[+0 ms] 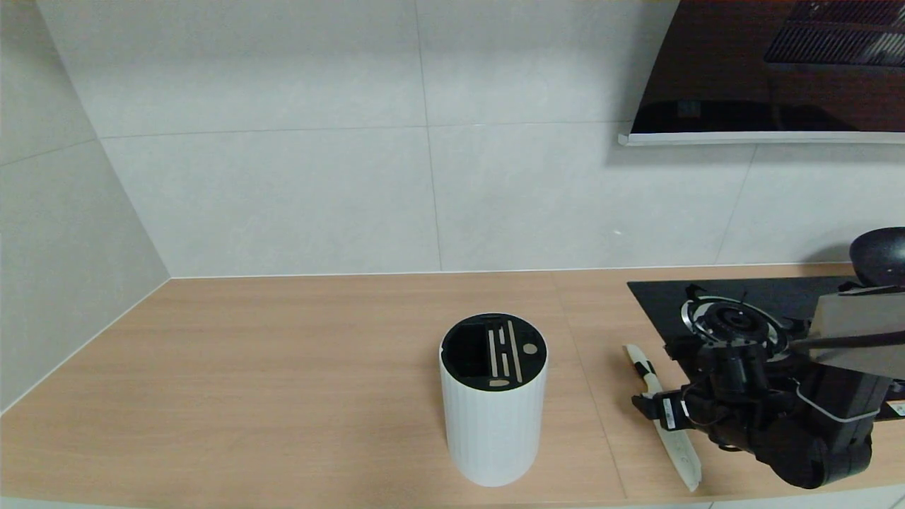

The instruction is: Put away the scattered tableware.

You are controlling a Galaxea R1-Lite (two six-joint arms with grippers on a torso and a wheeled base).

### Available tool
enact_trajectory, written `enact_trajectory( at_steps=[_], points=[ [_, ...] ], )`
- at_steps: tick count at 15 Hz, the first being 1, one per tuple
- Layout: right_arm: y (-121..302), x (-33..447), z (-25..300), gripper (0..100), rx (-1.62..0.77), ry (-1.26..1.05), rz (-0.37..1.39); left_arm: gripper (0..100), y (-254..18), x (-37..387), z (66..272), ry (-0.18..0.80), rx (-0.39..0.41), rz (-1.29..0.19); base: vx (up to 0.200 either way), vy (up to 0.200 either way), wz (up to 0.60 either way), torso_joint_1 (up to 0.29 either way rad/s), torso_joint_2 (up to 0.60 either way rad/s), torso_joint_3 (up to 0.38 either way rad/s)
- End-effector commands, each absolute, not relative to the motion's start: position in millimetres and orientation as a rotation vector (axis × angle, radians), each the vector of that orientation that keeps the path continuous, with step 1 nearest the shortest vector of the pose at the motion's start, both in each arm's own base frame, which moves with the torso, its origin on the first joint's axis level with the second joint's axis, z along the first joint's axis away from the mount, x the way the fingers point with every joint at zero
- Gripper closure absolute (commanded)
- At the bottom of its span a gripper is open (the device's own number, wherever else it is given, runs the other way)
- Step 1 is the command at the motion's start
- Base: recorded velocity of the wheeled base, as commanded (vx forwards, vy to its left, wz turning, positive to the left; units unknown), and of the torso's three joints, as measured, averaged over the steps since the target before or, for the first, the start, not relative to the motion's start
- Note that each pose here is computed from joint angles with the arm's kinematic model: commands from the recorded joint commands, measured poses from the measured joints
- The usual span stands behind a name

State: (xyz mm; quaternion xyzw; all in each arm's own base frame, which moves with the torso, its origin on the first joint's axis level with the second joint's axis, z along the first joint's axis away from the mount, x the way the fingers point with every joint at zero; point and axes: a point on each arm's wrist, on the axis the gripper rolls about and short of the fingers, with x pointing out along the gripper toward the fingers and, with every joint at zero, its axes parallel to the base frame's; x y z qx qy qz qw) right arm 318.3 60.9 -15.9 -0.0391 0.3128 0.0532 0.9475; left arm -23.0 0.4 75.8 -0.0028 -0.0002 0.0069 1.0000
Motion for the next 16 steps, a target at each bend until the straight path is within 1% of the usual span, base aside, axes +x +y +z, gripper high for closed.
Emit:
enact_trajectory(
  at_steps=[1, 9, 16],
  points=[
    [61.1, 320.0, -31.6, 0, -0.073, 0.66, 0.096, 0, 0.4, -23.0, 76.2, -0.002, -0.006, 0.014, 0.0, 0.0, 0.0, 0.0, 0.0, 0.0],
    [64.1, 336.6, -39.1, 0, -0.016, 0.61, 0.044, 0, 0.4, -22.9, 75.7, 0.0, -0.006, 0.014, 0.0, 0.0, 0.0, 0.0, 0.0, 0.0],
    [64.3, 337.8, -46.2, 0, -0.018, 0.623, 0.041, 0, 0.4, -22.9, 75.7, 0.0, -0.006, 0.014, 0.0, 0.0, 0.0, 0.0, 0.0, 0.0]
  ],
)
